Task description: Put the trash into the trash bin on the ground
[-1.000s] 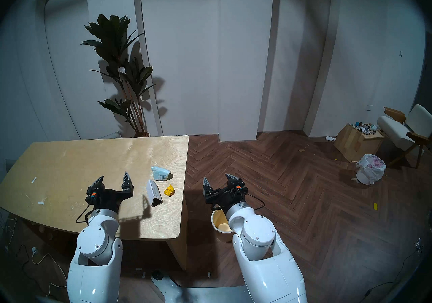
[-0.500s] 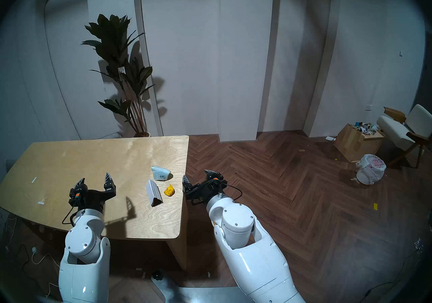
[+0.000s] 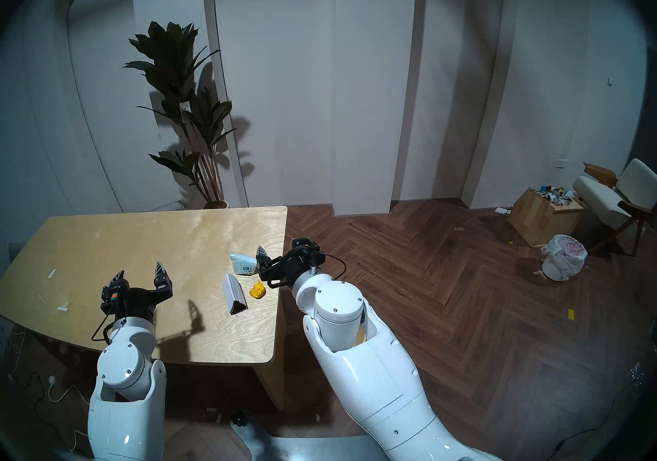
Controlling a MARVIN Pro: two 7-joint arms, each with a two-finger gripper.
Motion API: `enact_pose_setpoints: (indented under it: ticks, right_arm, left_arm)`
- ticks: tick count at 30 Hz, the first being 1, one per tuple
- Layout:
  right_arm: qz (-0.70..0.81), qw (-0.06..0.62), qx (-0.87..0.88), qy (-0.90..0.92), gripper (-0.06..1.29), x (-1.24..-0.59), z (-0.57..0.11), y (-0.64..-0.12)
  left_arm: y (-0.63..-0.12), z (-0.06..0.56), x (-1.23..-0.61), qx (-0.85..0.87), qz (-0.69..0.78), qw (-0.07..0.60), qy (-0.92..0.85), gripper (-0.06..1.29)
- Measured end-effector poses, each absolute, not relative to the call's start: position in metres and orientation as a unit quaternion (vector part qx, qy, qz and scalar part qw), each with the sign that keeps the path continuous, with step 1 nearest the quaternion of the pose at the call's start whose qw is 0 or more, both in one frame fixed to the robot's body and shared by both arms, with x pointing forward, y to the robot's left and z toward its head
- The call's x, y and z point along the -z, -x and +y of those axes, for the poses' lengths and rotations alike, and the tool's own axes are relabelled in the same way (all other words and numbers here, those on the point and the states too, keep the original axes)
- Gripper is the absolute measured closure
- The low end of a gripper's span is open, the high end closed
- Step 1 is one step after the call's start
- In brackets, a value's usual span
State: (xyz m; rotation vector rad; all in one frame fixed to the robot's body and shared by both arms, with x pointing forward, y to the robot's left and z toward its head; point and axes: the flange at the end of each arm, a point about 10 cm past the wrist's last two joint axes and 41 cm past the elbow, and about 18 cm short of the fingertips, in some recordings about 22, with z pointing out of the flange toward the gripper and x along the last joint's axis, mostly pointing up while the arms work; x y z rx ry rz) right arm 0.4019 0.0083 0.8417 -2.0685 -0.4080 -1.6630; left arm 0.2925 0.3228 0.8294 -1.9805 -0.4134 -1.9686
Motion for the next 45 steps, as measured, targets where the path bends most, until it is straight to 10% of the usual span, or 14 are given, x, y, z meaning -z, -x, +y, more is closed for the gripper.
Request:
enact_pose_setpoints:
  ticks: [45]
  right_arm:
    - [-0.139, 0.186, 0.455, 0.859, 0.0, -0.805, 0.114, -0.475]
  left_arm:
    - [-0.262, 0.331, -0.829, 0.666, -0.202, 0.203, 0.689, -0.02]
